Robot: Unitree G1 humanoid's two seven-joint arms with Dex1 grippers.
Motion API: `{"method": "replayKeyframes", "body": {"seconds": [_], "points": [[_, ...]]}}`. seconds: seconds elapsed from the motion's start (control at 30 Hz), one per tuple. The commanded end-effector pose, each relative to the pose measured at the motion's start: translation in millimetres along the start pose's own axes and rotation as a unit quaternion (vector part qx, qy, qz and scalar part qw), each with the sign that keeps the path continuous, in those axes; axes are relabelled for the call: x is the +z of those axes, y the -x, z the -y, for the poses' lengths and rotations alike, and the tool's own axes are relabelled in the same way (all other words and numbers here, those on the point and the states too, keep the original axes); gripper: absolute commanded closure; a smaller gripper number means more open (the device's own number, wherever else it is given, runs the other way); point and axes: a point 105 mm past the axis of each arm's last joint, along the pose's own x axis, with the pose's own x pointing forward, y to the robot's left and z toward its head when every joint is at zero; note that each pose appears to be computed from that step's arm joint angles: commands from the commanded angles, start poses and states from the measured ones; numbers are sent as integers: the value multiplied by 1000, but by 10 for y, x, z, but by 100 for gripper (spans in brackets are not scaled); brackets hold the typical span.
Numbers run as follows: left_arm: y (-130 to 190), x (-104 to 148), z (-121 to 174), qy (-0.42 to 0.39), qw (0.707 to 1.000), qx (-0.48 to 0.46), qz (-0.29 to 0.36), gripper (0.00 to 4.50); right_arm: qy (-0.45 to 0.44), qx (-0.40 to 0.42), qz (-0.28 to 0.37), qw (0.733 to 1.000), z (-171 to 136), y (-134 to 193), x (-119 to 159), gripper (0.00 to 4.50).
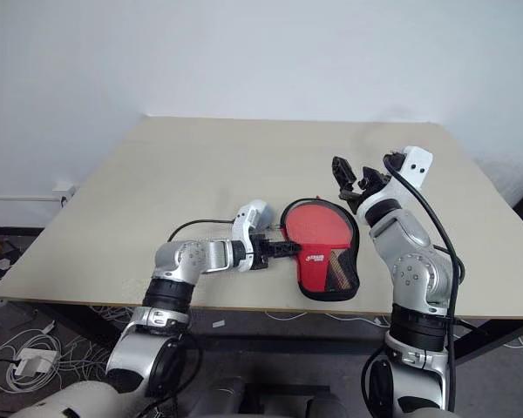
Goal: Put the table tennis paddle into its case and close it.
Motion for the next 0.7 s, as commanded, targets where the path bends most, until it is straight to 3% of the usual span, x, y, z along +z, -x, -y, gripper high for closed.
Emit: {"method": "replayKeyframes", "body": {"seconds": [0.03, 0.23, 0.43, 0.53, 0.7], "points": [[-171, -60, 150, 19, 999, -29, -16, 0, 11, 0, 20, 1000, -30, -5, 97, 30], [-340, -267, 261, 28, 997, -43, -55, 0, 16, -4, 22, 1000, -17, -14, 114, 30], [-375, -301, 373, 64, 994, -67, -62, 0, 32, -21, -8, 999, 74, -9, 25, 30], [-369, -273, 416, 67, 993, -76, -57, 56, 61, -7, -60, 996, 115, 39, -72, 24], [-360, -259, 433, 70, 993, -76, -59, 234, 147, 19, -141, 979, 238, 207, -142, 24]]}}
